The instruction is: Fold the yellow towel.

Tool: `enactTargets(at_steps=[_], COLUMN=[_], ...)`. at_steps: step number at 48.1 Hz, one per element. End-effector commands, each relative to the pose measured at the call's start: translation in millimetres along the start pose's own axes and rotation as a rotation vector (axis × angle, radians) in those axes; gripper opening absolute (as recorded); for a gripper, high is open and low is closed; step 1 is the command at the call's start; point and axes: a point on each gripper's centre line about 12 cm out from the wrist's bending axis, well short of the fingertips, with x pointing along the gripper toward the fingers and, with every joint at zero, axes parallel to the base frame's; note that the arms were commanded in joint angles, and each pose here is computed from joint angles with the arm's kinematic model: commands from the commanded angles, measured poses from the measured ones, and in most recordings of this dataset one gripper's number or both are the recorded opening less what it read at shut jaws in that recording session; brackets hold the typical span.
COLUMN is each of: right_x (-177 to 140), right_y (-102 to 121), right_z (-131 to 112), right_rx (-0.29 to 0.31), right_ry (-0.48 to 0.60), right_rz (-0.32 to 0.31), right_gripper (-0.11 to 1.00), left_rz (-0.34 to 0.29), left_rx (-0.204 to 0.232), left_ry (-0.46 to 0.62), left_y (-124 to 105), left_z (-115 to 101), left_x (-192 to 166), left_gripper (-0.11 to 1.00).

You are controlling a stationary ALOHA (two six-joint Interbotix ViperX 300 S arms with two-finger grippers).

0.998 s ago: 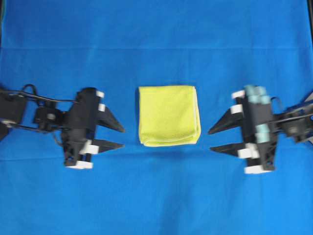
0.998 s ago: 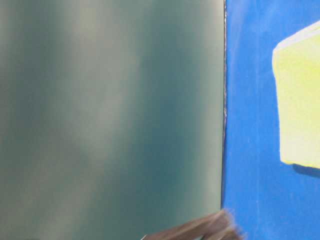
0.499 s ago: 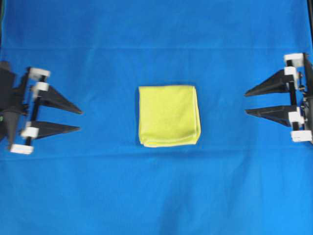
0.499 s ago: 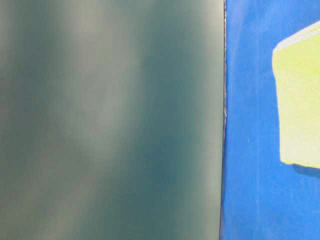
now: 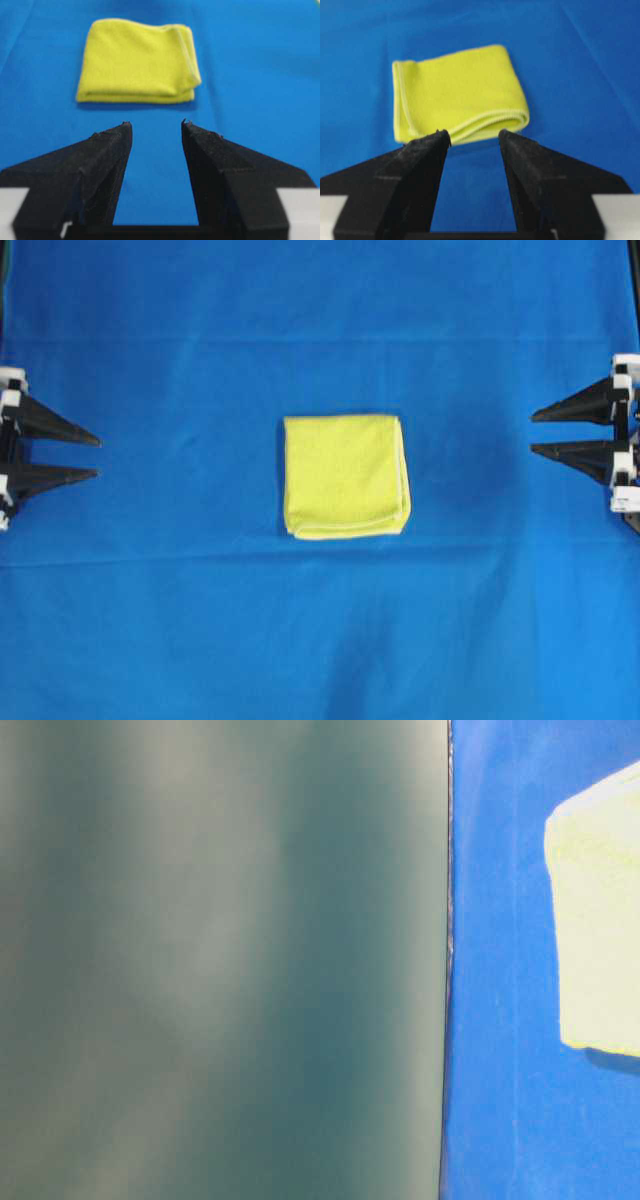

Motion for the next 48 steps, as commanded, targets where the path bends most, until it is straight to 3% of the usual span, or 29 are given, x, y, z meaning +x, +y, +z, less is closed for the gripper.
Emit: enactTargets(at_steps=[1, 48], right_x=[0.6, 0.8], right_y=[0.4, 0.7], right_z=[4.5, 6.3], right_rx=[0.011, 0.001], right_ry=[-0.027, -0.027], right_rz=[0.005, 0.005], right_gripper=[0.52, 0.52], left_rz=[0.004, 0.005], left_rx=[-0.005, -0.007], left_ry=[-0.014, -0.012], left_y=[0.7, 0.7], left_z=[1.8, 2.1], left_x=[-0.7, -0.5], left_gripper=[0.42, 0.42])
